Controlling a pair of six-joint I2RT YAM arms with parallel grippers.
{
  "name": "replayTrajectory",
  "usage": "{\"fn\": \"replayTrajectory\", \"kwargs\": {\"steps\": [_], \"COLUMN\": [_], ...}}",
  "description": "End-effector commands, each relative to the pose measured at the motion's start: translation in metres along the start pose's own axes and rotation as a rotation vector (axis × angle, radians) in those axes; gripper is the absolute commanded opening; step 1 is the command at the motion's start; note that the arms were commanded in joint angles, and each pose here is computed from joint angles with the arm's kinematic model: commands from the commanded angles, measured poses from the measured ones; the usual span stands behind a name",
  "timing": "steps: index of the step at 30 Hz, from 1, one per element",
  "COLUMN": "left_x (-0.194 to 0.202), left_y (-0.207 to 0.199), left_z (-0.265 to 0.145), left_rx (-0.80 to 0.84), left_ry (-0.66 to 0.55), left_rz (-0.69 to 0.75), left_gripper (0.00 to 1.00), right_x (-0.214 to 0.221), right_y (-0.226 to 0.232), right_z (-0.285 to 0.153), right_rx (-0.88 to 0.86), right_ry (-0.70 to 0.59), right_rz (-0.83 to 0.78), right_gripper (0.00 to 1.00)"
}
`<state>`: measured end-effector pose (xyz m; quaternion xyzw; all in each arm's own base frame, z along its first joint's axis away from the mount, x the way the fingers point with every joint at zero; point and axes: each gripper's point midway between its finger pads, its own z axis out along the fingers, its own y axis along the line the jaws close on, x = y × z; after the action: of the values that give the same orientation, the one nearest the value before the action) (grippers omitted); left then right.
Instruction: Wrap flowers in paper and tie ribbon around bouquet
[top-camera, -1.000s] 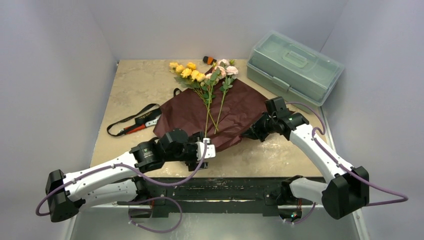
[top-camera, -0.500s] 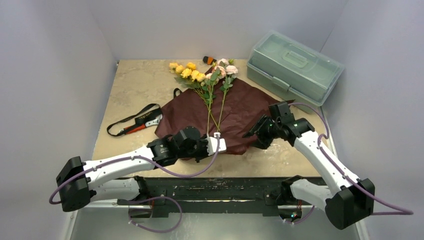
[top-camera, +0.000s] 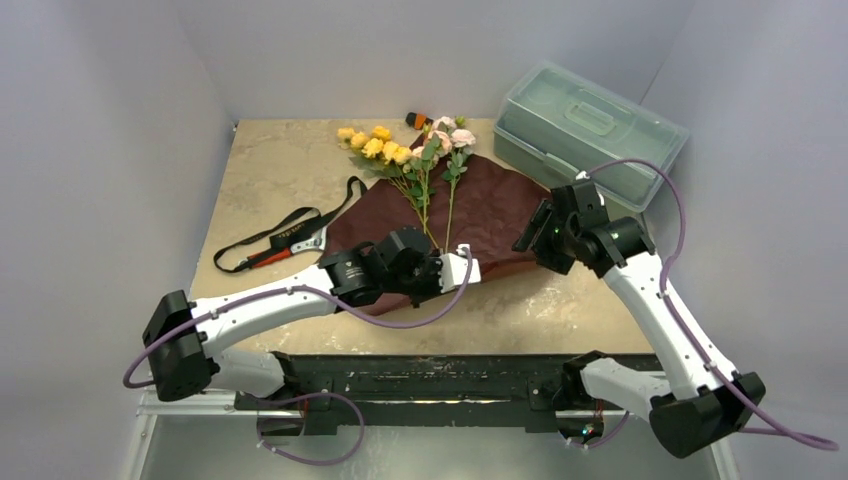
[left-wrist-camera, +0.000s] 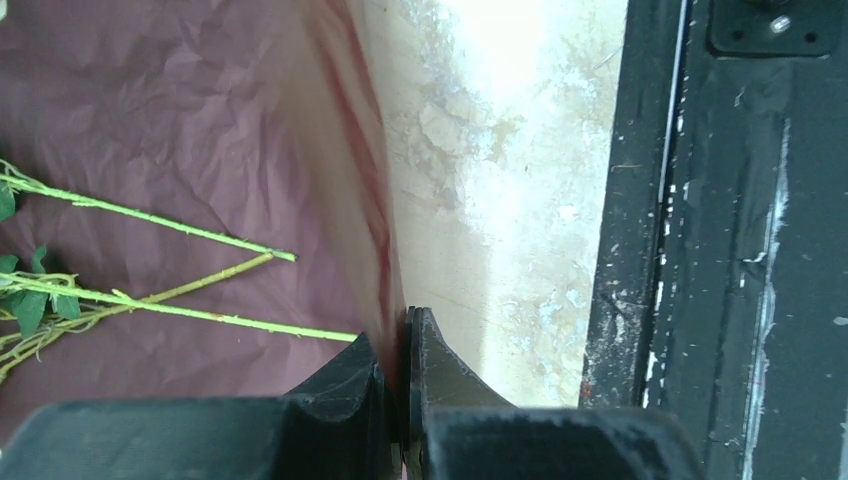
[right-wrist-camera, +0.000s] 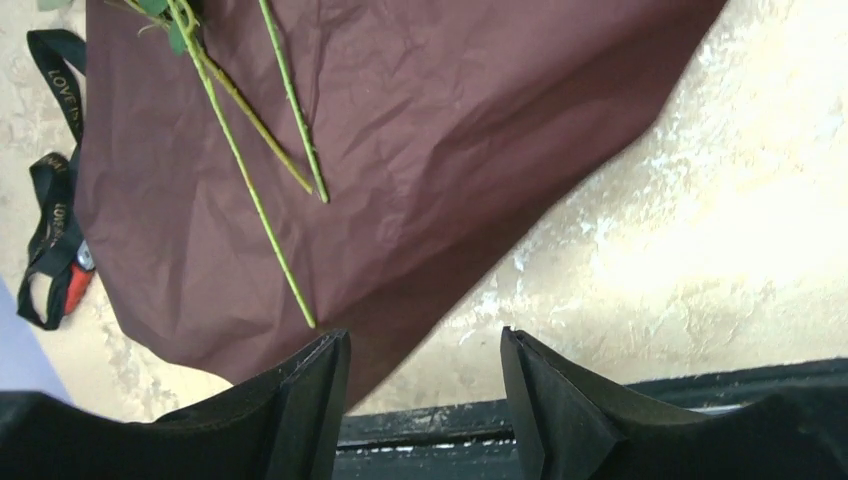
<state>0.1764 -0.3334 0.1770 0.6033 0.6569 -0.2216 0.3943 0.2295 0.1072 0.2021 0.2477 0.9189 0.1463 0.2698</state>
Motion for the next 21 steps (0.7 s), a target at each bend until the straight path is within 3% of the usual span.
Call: {"fn": "replayTrajectory", "kwargs": {"steps": [1, 4, 13, 21], "left_x": [0.005, 0.015, 0.019, 0.032], "left_y": [0.02, 0.043, 0.077, 0.104], "left_z": [0.01, 0.016, 0.04, 0.06], "left_rx": [-0.017, -0.025, -0.051, -0.079], "left_ry": [0.04, 0.052, 0.074, 0.101], "left_rz": [0.005, -0.038, 0.051, 0.028], "left_gripper": [0.0, 0.0, 0.0, 0.0], "right_x": [-0.037, -0.048, -0.059, -0.051], "right_y": [0.011, 0.022, 0.038, 0.054], "right_z": [-0.001, 0.003, 0.034, 0.044], "right_rx": [0.014, -0.002, 0.026, -0.104], "right_ry": [-0.117, -0.141, -0.102, -0.073], "right_rz": [-0.09, -0.118, -0.166, -0.288], "right_gripper": [0.63, 0.6, 0.53, 0.48]}}
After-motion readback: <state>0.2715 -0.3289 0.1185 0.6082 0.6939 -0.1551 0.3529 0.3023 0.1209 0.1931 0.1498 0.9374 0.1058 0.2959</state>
